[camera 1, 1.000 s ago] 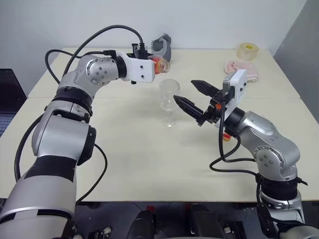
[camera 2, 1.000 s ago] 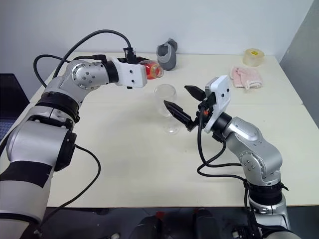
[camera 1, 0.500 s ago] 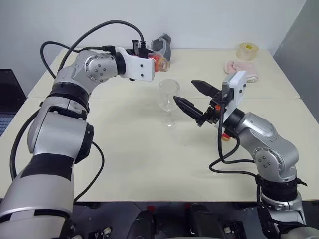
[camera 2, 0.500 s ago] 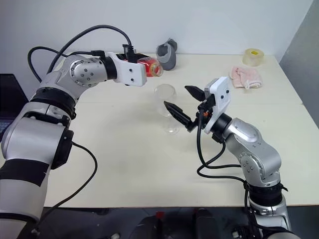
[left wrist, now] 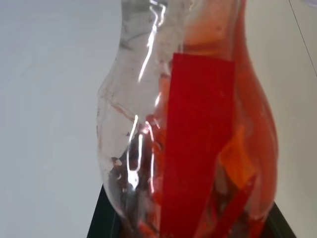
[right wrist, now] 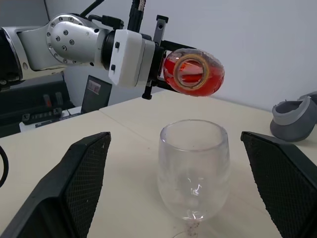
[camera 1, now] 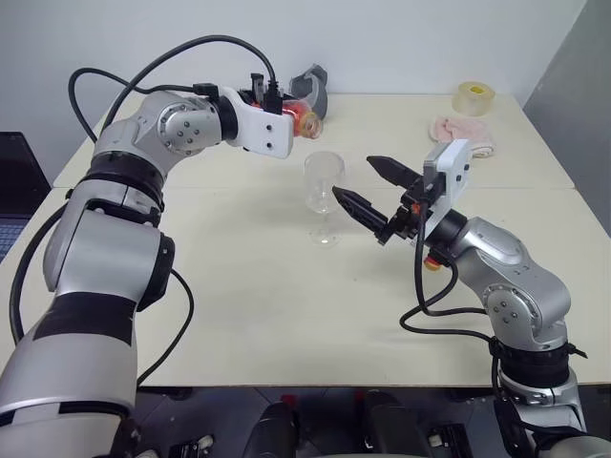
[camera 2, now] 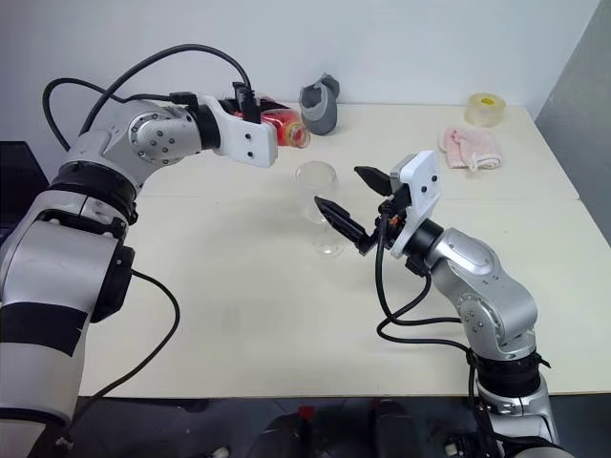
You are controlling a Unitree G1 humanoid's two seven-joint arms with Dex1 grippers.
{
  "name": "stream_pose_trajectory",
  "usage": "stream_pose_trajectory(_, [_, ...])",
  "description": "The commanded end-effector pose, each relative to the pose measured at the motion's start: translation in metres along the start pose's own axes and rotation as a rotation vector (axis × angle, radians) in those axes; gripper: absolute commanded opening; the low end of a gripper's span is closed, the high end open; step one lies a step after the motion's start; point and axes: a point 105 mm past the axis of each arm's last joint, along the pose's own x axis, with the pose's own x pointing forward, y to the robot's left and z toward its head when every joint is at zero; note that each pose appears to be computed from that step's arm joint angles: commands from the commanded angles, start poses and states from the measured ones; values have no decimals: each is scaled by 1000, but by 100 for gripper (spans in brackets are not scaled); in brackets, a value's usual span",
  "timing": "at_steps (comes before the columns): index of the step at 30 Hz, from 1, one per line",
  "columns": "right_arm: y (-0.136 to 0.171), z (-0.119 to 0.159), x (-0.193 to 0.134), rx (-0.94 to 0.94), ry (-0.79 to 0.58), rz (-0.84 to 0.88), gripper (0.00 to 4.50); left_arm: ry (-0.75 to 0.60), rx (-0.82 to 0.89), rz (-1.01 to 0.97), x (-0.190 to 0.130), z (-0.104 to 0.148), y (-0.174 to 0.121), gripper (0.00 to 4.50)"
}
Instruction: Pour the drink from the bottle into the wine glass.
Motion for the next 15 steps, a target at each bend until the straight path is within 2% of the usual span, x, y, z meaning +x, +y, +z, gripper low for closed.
stream_pose_trajectory(1, [4, 11, -1, -33, -46, 12, 450, -2, 56, 65, -8, 1, 24, 113])
stream_pose_trajectory(15, [0, 10, -1, -35, -44, -3, 450, 20, 114, 57, -8, -1, 25, 113])
